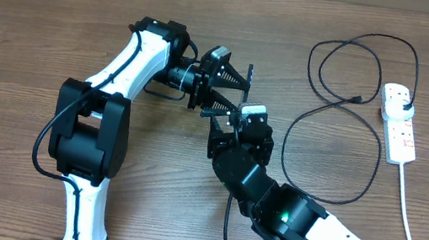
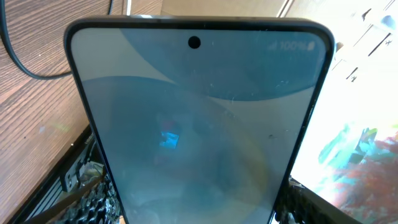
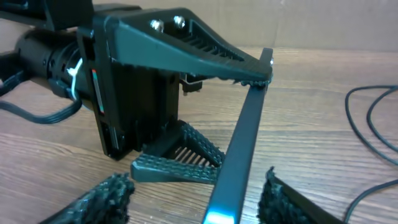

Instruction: Plug charger to phone and switch on socket

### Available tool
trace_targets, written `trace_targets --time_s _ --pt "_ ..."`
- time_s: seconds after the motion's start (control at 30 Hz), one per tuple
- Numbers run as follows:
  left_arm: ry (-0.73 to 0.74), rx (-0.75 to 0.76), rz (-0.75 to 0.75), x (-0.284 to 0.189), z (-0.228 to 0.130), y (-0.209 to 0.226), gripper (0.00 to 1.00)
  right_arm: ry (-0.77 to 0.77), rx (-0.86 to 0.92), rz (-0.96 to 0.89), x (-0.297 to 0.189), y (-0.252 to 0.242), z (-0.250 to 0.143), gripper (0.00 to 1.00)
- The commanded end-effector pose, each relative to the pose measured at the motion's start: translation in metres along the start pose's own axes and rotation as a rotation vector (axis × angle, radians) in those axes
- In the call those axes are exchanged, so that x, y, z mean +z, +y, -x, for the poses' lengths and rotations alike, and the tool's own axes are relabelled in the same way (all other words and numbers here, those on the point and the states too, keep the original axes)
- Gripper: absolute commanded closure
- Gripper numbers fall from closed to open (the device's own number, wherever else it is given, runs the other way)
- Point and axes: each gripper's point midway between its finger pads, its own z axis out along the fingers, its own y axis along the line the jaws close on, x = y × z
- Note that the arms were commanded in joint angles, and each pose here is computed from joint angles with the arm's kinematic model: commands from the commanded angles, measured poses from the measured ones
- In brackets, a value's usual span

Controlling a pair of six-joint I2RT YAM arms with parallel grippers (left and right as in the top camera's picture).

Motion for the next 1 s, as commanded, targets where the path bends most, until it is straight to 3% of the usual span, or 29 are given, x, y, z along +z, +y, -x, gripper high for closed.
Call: trace_targets --time_s 0.0,0.13,0.43,0.73,0.8,0.97 --pt "-0.002 0.027 -0.056 -0.0026 0.0035 -0.0138 0.51 -0.041 0.015 -0.038 0.0007 -0.0037 0.0133 0.37" --pt "-0.002 0.027 -0.055 -0.0026 0.0035 -0.0138 0.51 -0.047 0.014 -0.055 0.0013 -0.0061 0.0138 0.43" --pt "-0.002 0.027 -0.054 -0.0026 0.0035 -0.0136 0.51 -0.046 0.014 -0.054 0.0013 -0.0059 0.0137 0.75" --pt "-0.002 0.032 -0.053 -0.0026 0.0039 -0.0135 0.5 -0.046 0.014 -0.052 0.0011 -0.0054 0.0136 0.87" --pt "-0.002 0.034 -0.053 -0.0026 0.004 -0.0135 0.43 -0.047 0.014 -0.052 0.0011 -0.0055 0.0136 0.89" --pt "-0.005 0.034 -0.049 -0.0036 0.0046 -0.0127 0.08 -0.053 0.02 -0.049 0.0009 -0.0047 0.0154 0.93"
